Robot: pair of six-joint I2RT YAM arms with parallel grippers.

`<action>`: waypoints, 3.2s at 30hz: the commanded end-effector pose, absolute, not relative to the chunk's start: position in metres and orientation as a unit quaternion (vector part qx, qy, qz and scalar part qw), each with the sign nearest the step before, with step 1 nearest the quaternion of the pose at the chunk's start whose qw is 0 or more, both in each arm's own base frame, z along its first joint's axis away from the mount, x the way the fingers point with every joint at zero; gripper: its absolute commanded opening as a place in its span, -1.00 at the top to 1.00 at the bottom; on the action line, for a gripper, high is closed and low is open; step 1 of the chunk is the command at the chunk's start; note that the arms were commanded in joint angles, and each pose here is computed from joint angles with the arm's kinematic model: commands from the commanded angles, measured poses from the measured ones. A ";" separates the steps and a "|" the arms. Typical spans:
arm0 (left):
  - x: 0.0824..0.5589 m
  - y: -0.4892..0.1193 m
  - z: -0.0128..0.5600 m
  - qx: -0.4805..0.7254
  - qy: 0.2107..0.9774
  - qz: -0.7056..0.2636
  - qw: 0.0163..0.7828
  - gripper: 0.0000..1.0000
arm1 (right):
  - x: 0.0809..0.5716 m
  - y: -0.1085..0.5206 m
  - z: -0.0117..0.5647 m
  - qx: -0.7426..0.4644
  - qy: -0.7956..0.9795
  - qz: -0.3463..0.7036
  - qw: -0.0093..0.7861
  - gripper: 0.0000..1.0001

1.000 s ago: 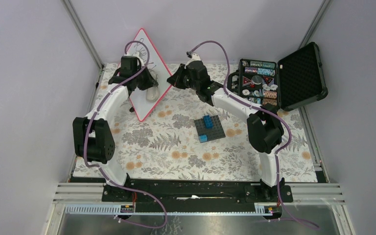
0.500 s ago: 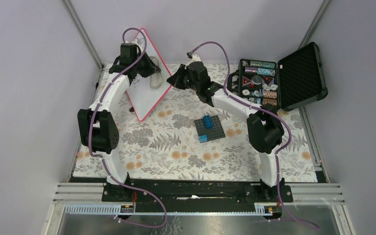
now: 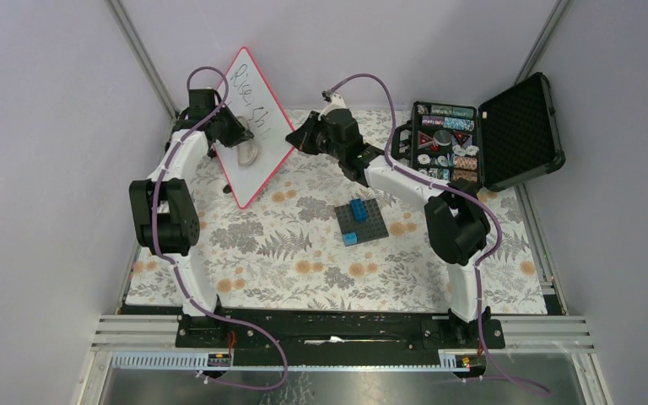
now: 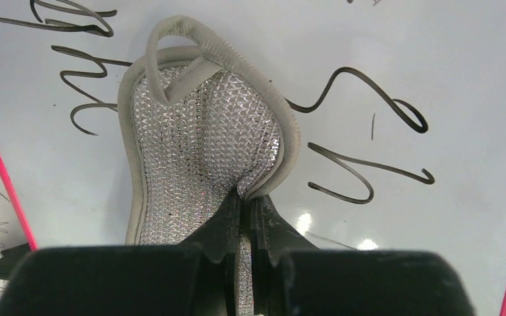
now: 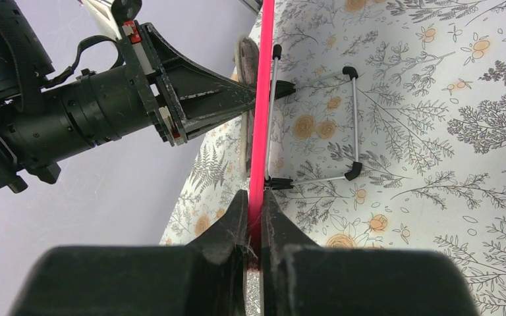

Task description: Erase the whiteboard

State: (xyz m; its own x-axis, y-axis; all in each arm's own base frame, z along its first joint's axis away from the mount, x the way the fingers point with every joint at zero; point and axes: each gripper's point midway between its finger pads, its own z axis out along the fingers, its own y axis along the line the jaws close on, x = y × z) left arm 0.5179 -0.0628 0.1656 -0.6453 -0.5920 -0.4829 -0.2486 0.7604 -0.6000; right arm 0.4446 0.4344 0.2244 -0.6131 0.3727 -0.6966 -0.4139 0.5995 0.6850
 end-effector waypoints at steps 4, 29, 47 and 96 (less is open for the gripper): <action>0.505 -0.172 0.196 -0.070 0.869 -0.328 0.365 1.00 | 0.384 0.487 0.246 -0.136 0.742 0.495 0.432 1.00; 0.540 -0.064 0.142 -0.227 0.874 -0.288 0.317 1.00 | 0.385 0.488 0.243 -0.137 0.748 0.487 0.430 1.00; 0.532 -0.145 0.221 -0.106 0.858 -0.287 0.412 1.00 | 0.382 0.489 0.251 -0.142 0.743 0.490 0.435 1.00; 0.585 -0.048 0.123 -0.281 0.850 -0.271 0.352 1.00 | 0.360 0.494 0.255 -0.216 0.752 0.487 0.389 1.00</action>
State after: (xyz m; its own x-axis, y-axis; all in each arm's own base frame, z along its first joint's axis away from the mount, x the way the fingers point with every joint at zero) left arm 0.5948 -0.0938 0.2314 -0.5060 -0.5957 -0.6238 -0.0288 0.7345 -0.6780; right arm 0.4371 0.4329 0.2223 -0.6405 0.2860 -0.7127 -0.4006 0.6674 0.6278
